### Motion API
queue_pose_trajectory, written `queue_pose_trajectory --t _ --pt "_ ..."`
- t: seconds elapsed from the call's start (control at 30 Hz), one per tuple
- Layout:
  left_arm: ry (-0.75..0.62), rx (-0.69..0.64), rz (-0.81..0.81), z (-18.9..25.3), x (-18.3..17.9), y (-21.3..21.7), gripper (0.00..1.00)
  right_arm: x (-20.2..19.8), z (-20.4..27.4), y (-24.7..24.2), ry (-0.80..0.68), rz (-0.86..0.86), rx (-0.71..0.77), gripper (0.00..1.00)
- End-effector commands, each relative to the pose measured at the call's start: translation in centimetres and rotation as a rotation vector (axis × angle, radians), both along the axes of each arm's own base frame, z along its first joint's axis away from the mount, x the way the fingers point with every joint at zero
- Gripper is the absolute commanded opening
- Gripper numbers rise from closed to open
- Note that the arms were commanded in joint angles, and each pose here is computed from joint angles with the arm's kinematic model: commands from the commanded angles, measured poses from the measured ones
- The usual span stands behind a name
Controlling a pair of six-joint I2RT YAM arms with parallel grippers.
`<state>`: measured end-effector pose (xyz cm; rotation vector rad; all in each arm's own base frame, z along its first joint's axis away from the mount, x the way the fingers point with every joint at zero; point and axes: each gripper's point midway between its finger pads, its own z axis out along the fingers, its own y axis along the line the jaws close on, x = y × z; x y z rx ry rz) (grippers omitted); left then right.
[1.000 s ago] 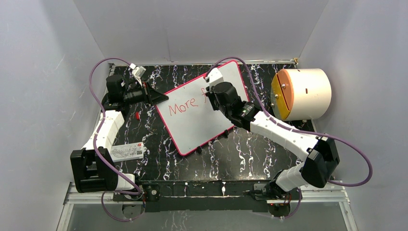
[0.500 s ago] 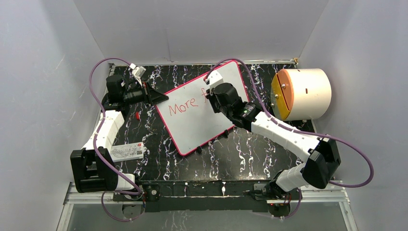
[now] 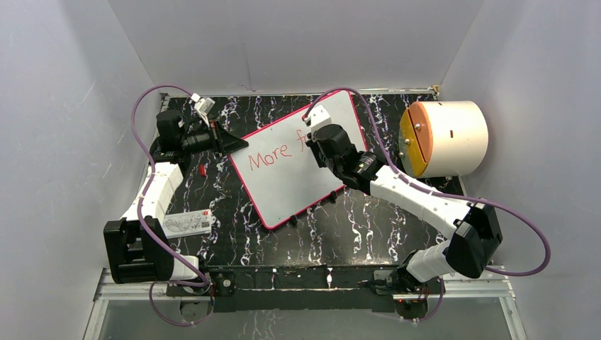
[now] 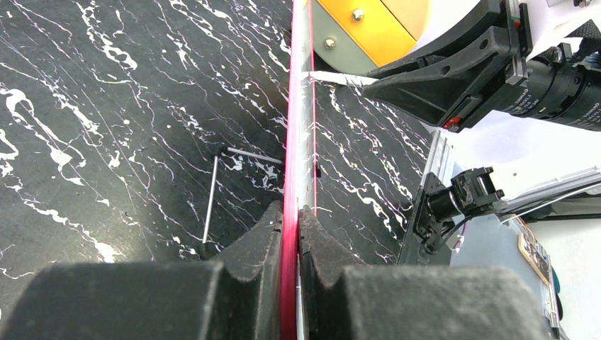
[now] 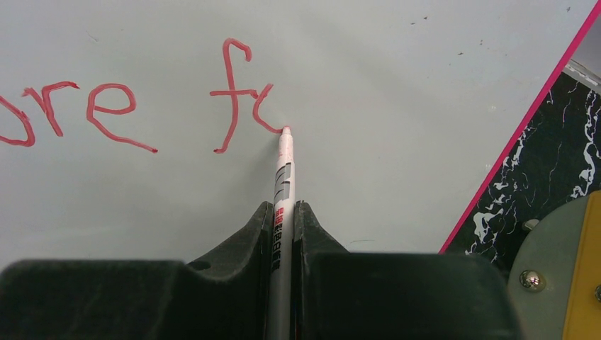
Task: Write a sentence on the whiteboard
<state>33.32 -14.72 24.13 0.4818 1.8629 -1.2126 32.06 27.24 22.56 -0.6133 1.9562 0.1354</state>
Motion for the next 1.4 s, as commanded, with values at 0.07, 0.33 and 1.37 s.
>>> queue_pose_trajectory --t 0.07,0.33,1.37 --pt "0.142 0.037 -0.015 -4.1 -1.3 -0.7 0.0 1.0 2.9 0.0 -0.09 -0.045 0.09 0.0" --pt "0.141 0.036 -0.018 -4.0 -1.3 -0.7 0.0 1.5 3.9 0.7 -0.121 -0.036 0.123 0.0" --pt "0.144 0.065 -0.023 -4.4 -1.5 -1.4 0.0 0.3 4.9 0.4 -0.13 0.039 0.107 0.0"
